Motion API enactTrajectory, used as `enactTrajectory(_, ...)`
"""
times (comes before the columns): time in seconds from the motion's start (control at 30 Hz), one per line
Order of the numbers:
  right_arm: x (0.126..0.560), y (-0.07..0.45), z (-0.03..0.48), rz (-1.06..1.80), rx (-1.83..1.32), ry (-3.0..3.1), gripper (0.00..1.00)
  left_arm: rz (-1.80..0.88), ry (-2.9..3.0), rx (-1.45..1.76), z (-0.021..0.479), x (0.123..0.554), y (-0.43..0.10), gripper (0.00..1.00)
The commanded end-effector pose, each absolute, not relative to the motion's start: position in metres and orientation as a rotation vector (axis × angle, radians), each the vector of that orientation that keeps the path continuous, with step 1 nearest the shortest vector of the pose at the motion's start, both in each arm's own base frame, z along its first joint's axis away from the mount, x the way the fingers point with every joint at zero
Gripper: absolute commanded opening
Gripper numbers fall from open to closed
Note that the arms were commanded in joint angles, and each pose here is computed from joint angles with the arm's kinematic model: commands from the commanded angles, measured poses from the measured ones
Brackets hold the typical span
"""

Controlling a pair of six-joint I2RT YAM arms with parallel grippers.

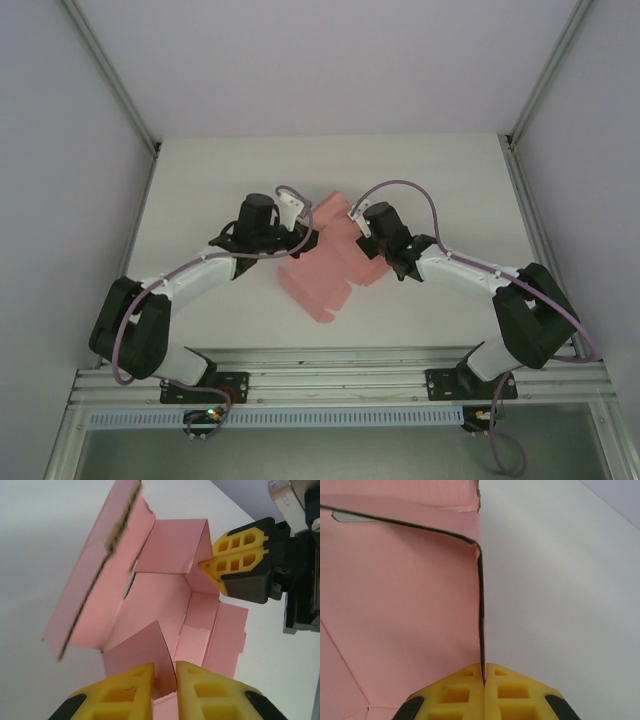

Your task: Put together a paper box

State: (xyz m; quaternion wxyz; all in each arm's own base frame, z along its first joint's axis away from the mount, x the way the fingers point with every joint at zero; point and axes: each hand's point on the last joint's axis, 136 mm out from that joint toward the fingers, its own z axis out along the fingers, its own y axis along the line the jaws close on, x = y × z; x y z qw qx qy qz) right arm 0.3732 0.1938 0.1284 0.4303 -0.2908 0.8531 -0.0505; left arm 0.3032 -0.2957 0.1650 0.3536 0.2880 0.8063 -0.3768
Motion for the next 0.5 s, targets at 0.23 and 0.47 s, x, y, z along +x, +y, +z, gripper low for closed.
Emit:
enactTrajectory(0.23, 0.370, 0.207, 0.136, -0.034, -0.711, 2.103, 0.00, -0.962, 2.144, 0.800, 0.147, 0.310, -0.315, 0.20)
enactTrajectory(0.47, 0.370, 0.208, 0.137, -0.035, -0.722, 2.095, 0.00, -0.938, 2.156, 0.819, 0.146, 0.305, -0.317, 0.38)
